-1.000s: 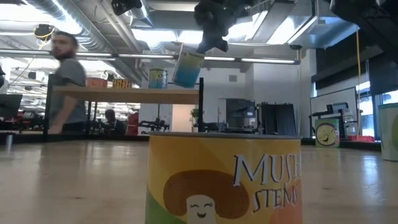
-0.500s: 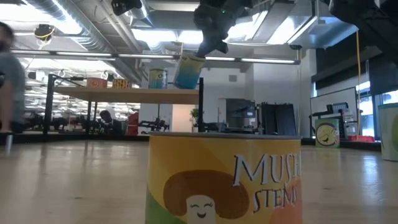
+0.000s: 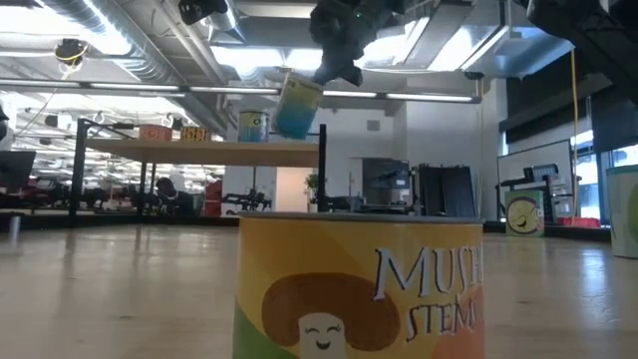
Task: Pick and place cans onto a shelf
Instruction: Put the canned cherries on the shelf
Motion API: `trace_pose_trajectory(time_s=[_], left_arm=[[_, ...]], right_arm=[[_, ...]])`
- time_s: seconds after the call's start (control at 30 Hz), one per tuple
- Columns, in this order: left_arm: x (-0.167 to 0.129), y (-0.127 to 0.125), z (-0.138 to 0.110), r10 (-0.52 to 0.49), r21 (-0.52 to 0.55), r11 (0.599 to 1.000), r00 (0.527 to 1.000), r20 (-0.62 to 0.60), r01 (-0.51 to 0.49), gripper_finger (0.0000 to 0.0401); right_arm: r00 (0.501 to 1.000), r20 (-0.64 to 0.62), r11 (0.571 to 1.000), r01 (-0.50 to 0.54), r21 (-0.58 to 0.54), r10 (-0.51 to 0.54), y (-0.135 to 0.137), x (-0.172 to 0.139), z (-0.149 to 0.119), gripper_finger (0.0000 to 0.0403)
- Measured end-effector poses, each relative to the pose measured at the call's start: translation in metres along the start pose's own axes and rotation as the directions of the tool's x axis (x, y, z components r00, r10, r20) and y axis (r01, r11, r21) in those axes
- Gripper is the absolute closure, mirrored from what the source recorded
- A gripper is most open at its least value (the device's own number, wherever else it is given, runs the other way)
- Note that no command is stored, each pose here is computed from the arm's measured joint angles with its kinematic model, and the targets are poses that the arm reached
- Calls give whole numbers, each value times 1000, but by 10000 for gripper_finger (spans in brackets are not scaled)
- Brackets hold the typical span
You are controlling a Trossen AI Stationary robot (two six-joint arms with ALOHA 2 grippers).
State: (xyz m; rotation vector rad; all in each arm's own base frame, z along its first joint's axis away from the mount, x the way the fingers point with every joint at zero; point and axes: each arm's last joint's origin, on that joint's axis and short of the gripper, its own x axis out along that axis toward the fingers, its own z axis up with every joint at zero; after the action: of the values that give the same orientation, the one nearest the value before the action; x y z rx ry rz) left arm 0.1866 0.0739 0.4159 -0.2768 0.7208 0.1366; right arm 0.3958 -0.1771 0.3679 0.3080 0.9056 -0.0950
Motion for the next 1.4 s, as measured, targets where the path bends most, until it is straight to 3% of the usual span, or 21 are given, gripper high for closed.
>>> trace_pose_trajectory(time_s=[1.4], left_arm=[[0,0,0,0,-3,1000,1000,0,0,401]], right_arm=[[998,-21,999,53,-8,-53,1,0,-2,386]])
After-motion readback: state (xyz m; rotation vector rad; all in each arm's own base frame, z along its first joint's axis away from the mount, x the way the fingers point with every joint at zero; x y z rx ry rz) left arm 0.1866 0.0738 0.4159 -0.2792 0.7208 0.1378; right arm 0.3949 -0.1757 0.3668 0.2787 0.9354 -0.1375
